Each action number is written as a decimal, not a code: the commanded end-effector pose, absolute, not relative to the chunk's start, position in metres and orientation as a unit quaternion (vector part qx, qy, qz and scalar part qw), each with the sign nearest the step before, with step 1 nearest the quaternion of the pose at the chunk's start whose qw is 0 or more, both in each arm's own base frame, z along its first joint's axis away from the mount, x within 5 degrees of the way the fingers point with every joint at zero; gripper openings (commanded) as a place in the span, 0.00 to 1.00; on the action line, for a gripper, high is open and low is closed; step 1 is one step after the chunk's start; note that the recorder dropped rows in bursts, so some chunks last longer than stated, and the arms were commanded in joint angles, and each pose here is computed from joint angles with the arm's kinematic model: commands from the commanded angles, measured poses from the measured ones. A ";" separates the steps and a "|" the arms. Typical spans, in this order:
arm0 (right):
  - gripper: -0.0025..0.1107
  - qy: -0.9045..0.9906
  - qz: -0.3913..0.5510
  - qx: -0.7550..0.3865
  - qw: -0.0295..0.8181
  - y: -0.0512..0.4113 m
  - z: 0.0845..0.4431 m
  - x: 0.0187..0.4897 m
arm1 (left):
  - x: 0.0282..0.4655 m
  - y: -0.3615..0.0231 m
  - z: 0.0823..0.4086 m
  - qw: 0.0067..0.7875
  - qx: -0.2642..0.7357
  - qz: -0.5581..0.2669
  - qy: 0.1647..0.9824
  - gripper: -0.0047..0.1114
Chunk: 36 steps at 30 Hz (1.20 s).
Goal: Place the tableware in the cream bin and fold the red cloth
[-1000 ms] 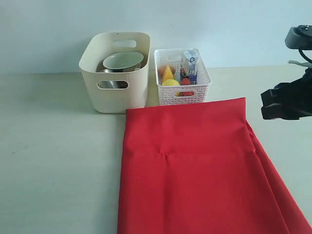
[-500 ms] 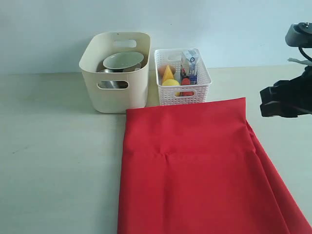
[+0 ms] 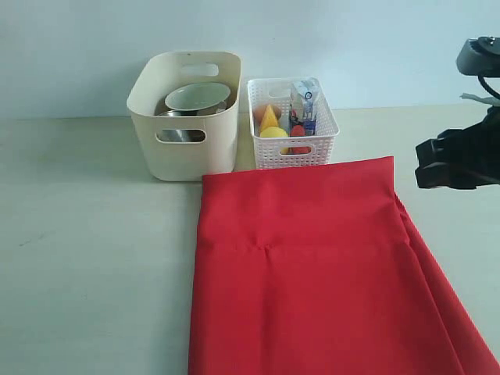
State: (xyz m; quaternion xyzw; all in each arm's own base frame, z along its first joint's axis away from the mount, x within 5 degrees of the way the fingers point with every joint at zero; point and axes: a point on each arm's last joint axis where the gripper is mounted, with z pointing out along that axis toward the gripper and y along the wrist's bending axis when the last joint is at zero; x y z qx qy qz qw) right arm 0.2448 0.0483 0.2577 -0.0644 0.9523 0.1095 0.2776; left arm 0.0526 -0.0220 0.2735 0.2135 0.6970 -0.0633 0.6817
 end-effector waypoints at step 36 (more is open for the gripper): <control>0.51 0.951 0.112 -0.072 0.278 0.049 0.258 0.245 | 0.055 0.001 0.187 0.631 0.018 0.054 0.773 0.04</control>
